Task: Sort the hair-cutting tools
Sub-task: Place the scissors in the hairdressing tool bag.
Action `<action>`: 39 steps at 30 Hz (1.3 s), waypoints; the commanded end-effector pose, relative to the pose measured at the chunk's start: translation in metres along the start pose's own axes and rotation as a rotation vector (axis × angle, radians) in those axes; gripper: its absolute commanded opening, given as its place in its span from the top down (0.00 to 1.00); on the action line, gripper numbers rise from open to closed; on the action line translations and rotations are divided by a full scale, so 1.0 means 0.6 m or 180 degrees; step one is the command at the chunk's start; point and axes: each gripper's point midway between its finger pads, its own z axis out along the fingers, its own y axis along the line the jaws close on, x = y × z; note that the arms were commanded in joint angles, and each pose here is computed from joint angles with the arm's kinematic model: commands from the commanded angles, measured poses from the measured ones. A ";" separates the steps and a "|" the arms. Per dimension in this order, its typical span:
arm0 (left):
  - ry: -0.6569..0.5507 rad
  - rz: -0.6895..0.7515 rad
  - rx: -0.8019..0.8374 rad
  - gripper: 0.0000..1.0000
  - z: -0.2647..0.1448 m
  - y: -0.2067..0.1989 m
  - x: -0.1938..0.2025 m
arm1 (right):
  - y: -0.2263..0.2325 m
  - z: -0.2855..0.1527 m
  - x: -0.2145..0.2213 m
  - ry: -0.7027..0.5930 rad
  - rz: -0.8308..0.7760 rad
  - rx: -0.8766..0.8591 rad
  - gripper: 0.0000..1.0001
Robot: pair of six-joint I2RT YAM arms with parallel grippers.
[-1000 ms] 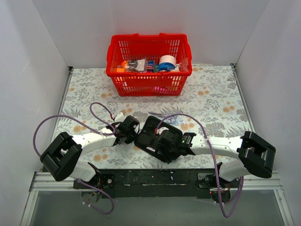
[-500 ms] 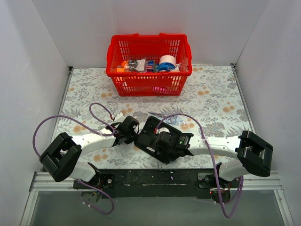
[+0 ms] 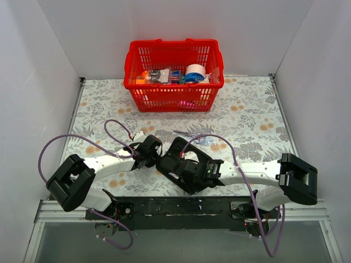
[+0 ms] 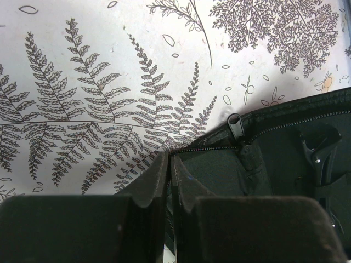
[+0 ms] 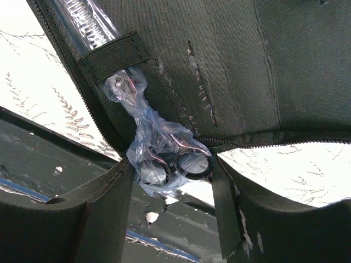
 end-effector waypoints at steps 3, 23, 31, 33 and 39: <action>0.0558 0.0190 -0.0447 1.00 -0.001 0.081 0.074 | 0.027 -0.011 -0.021 -0.0351 0.0421 -0.0118 0.72; 0.0554 0.0164 -0.0468 1.00 -0.007 0.088 0.076 | 0.004 0.011 -0.009 -0.0409 0.0798 0.0157 0.79; 0.0569 0.0173 -0.0465 1.00 -0.006 0.086 0.079 | 0.020 0.011 -0.037 -0.0468 0.0595 0.0181 0.79; 0.0569 0.0176 -0.0459 1.00 -0.006 0.086 0.080 | 0.021 0.013 -0.045 -0.0490 0.0502 0.0217 0.79; 0.0570 0.0198 -0.0449 1.00 -0.005 0.086 0.082 | 0.017 0.019 -0.083 -0.0610 0.0316 0.0265 0.79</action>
